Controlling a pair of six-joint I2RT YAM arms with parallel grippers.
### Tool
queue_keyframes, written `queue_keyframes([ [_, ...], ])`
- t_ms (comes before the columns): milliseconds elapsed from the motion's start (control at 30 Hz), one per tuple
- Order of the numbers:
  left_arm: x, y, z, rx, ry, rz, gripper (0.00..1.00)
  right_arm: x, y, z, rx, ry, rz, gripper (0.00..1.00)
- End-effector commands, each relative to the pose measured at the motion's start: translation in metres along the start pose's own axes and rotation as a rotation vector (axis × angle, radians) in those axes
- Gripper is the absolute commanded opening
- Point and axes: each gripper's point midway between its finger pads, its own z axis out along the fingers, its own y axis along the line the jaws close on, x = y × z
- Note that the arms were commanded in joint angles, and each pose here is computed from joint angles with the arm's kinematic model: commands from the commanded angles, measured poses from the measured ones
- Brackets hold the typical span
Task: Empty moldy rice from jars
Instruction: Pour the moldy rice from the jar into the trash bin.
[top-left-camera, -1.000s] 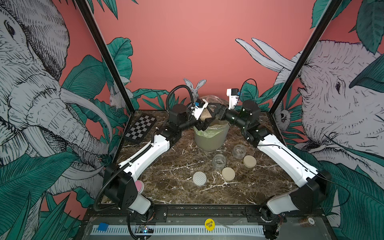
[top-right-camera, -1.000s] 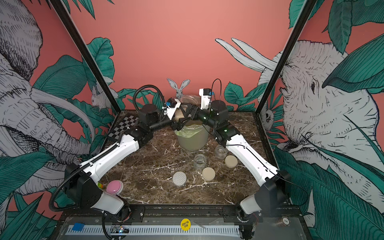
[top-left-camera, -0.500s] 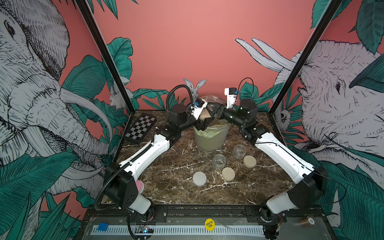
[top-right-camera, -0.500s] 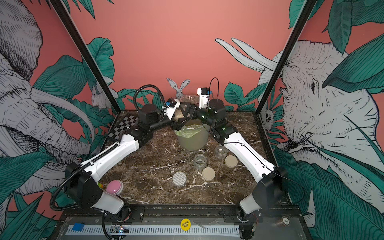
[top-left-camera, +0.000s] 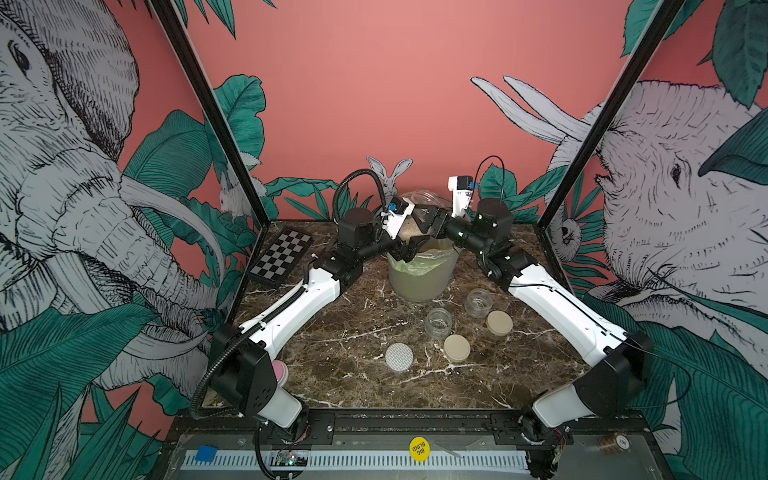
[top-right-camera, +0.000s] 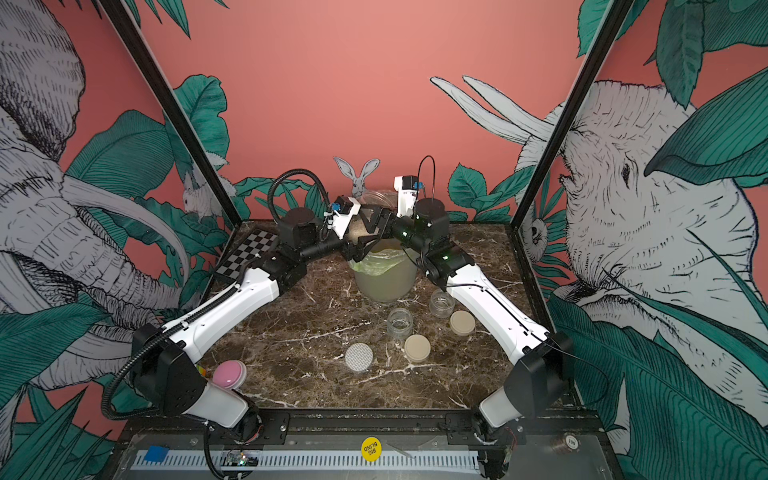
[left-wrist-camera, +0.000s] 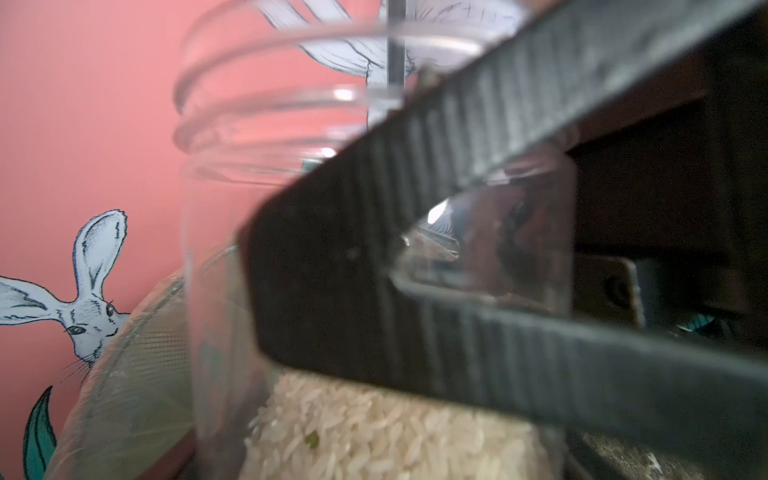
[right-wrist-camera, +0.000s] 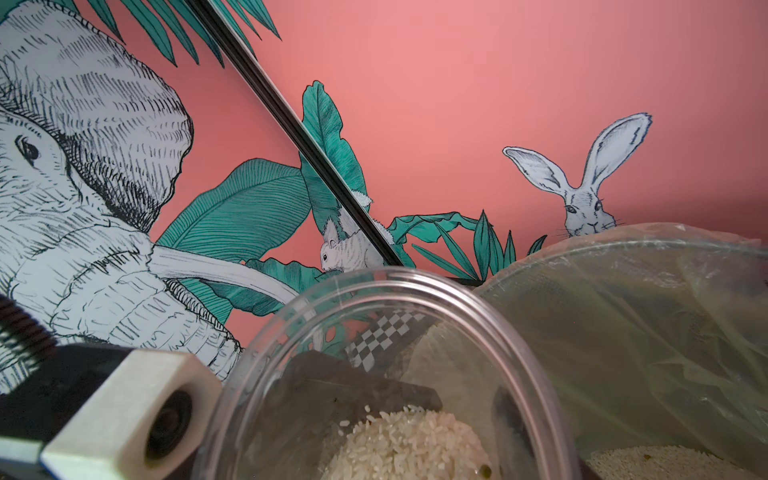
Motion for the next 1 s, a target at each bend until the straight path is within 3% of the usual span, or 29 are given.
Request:
queue_keyframes([
  [0, -0.060, -0.018, -0.013, 0.057, -0.166, 0.093, 0.90, -0.029, -0.009, -0.008, 0.086, -0.101, 0.001, 0.38],
  [133, -0.058, -0.018, -0.017, 0.047, -0.164, 0.100, 0.99, -0.039, -0.008, -0.009, 0.091, -0.131, 0.005, 0.35],
  [367, -0.058, -0.016, -0.020, 0.023, -0.162, 0.114, 0.99, -0.045, -0.008, -0.006, 0.099, -0.140, 0.004, 0.32],
  [533, -0.062, 0.000, -0.033, -0.097, -0.145, 0.087, 1.00, -0.065, -0.006, -0.009, 0.110, -0.212, 0.041, 0.32],
  [700, -0.056, 0.019, -0.049, -0.227, -0.120, -0.089, 1.00, -0.087, -0.009, -0.013, 0.126, -0.331, 0.170, 0.32],
  [967, -0.034, 0.021, -0.056, -0.219, -0.241, -0.541, 1.00, -0.096, -0.021, -0.013, 0.143, -0.418, 0.381, 0.30],
])
